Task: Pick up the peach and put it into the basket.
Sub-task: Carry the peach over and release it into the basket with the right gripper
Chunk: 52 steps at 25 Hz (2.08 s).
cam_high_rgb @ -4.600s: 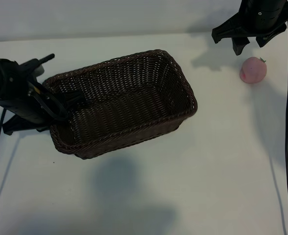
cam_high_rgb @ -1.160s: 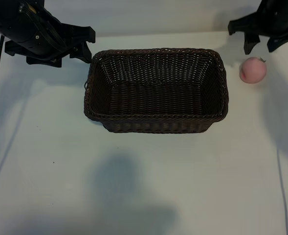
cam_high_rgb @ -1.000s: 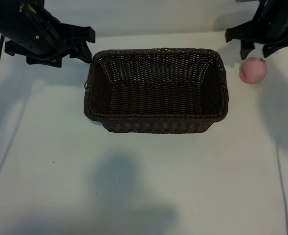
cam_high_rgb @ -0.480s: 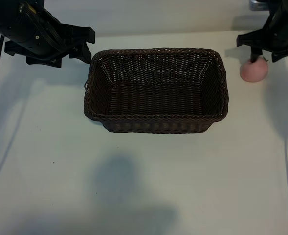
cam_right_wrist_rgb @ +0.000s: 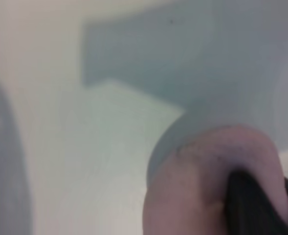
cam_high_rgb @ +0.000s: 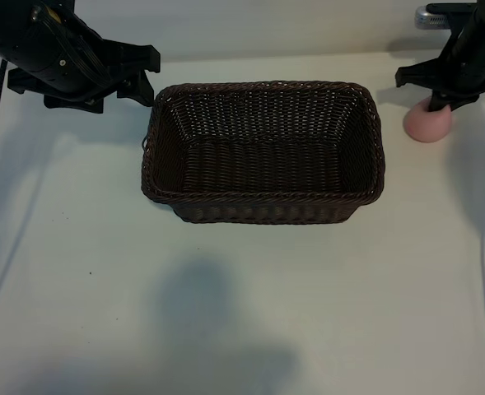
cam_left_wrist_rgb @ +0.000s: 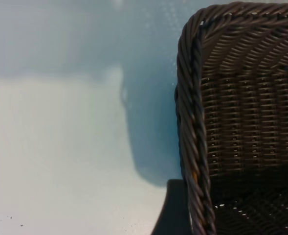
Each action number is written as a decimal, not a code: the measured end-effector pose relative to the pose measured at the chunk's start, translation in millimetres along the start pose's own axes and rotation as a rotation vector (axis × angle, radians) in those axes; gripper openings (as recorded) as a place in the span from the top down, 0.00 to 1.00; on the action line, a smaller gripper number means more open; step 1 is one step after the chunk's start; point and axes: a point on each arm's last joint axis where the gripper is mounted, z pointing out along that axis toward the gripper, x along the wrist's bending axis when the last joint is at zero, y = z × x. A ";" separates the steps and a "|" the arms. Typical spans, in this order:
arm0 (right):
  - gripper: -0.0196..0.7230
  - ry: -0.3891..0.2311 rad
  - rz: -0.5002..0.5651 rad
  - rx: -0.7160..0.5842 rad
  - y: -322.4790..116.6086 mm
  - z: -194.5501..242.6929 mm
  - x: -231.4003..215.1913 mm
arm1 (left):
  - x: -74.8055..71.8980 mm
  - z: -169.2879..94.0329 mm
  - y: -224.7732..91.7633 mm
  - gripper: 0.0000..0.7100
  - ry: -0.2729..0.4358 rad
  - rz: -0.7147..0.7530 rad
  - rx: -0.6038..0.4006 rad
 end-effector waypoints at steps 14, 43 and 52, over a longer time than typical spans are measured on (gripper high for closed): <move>0.90 0.032 -0.036 -0.039 -10.1 -107.6 12.7 | 0.0 0.0 0.0 0.17 0.000 0.000 0.000; 0.90 0.204 -0.368 -0.043 -64.6 -84.9 196.2 | 0.0 0.0 0.0 0.17 0.000 -0.002 0.000; 0.88 0.204 -0.350 0.020 -67.1 -39.7 201.8 | 0.0 0.0 0.0 0.17 0.000 -0.002 0.000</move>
